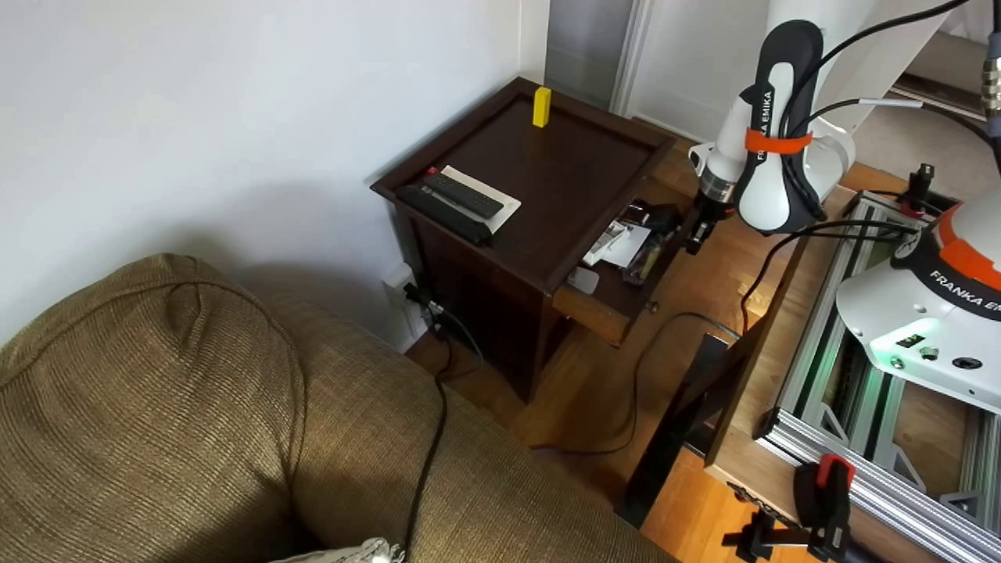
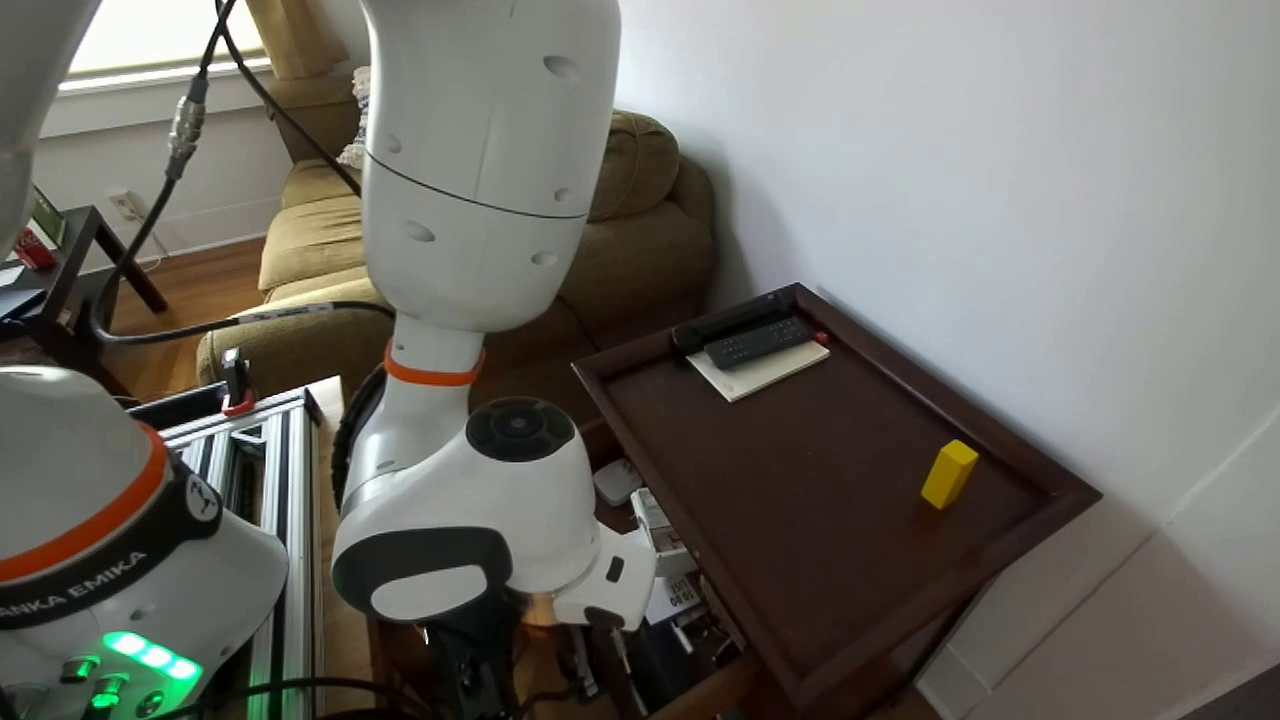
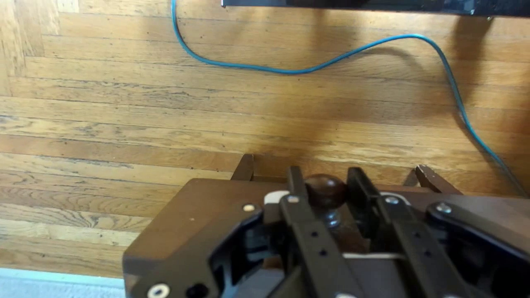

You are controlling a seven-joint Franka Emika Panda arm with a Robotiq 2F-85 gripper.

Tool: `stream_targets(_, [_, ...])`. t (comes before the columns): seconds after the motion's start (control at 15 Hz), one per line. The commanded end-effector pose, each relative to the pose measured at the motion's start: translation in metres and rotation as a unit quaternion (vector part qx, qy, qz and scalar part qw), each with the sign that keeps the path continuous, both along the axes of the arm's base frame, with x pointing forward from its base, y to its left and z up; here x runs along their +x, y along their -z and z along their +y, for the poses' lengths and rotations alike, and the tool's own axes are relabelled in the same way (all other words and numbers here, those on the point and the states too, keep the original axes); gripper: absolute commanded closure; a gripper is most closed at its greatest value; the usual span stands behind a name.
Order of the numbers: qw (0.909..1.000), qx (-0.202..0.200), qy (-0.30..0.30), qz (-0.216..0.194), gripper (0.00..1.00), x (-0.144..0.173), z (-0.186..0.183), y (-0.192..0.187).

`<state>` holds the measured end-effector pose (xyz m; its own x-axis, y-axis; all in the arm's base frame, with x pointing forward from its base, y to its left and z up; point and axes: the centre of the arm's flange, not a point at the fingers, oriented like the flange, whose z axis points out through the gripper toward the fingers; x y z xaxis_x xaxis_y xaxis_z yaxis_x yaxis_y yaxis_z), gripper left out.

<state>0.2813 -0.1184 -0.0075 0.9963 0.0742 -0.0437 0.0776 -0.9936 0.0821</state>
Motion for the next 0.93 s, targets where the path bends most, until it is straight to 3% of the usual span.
stream_targets(0.0, [0.9970, -0.004, -0.002, 0.077, 0.92, -0.045, -0.019, -0.001])
stream_targets(0.4, [0.9957, 0.000, -0.005, 0.093, 0.92, -0.050, -0.019, 0.003])
stream_targets(0.47, [0.9958, 0.002, -0.007, 0.091, 0.85, -0.049, -0.018, 0.002])
stream_targets(0.53, [0.9960, 0.004, -0.008, 0.089, 0.44, -0.048, -0.018, 0.000])
stream_targets(0.67, [0.9950, 0.007, -0.005, 0.100, 0.37, -0.057, -0.020, -0.001])
stream_targets(0.87, [0.9926, 0.012, 0.007, 0.120, 0.15, -0.074, -0.030, -0.005])
